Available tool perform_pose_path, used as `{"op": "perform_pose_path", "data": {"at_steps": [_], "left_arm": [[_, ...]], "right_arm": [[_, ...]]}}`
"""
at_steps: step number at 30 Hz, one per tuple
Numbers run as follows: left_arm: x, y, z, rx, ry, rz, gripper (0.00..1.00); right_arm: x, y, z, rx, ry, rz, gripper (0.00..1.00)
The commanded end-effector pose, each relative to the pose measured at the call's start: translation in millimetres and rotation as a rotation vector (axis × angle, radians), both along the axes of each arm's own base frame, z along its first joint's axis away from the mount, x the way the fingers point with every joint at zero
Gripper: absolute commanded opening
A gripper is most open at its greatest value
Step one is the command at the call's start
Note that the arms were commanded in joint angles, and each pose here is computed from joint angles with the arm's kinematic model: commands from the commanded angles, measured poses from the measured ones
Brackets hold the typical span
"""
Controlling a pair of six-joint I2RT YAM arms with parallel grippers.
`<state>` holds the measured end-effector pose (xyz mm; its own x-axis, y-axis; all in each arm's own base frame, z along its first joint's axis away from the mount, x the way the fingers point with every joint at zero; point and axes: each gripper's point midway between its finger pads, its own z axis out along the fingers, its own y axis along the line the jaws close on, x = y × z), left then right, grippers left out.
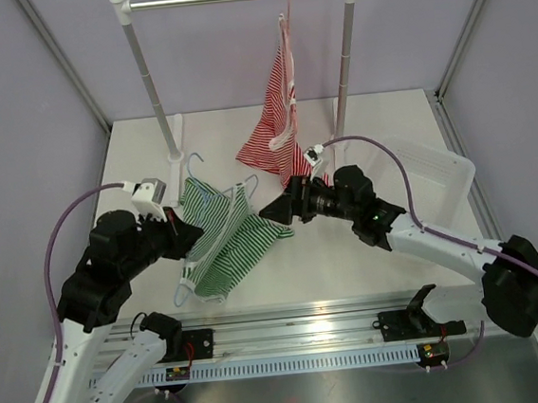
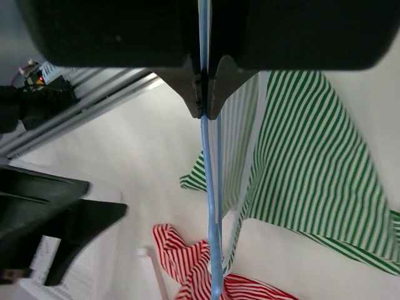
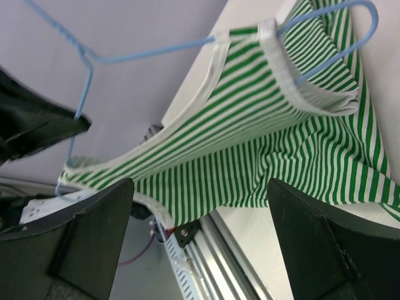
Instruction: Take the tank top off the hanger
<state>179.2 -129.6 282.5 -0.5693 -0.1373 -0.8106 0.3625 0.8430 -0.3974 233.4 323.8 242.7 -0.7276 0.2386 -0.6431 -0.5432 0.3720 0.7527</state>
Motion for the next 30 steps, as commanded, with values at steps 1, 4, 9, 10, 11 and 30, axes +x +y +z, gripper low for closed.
{"op": "perform_pose_path", "data": {"at_steps": [1, 4, 9, 10, 11, 30], "left_arm": [[-17.4, -23.5, 17.8, -0.137, -0.079, -0.138, 0.0], [-24.5, -27.9, 3.6, -0.152, -0.052, -0.172, 0.0], [-30.7, -31.2, -8.4, -0.161, -0.027, -0.203, 0.0], [-31.1, -31.2, -8.8, -0.161, -0.029, -0.205, 0.0], [-31.5, -31.1, -8.2, -0.161, -0.031, -0.205, 0.0], [-39.3, -13.6, 2.0, -0.096, -0.078, -0.165, 0.0]], "right_arm": [[34.3, 21.2, 22.3, 0.021, -0.116, -0.186, 0.94], [42.9, 37.9, 6.5, -0.049, -0.112, -0.203, 0.9], [48.8, 57.8, -7.9, -0.07, -0.119, -0.154, 0.83], [49.6, 59.4, -9.5, -0.072, -0.117, -0.151, 0.81], [52.2, 62.2, -13.7, -0.085, -0.118, -0.147, 0.78], [83.7, 19.6, -57.5, -0.341, -0.123, -0.344, 0.0]]}}
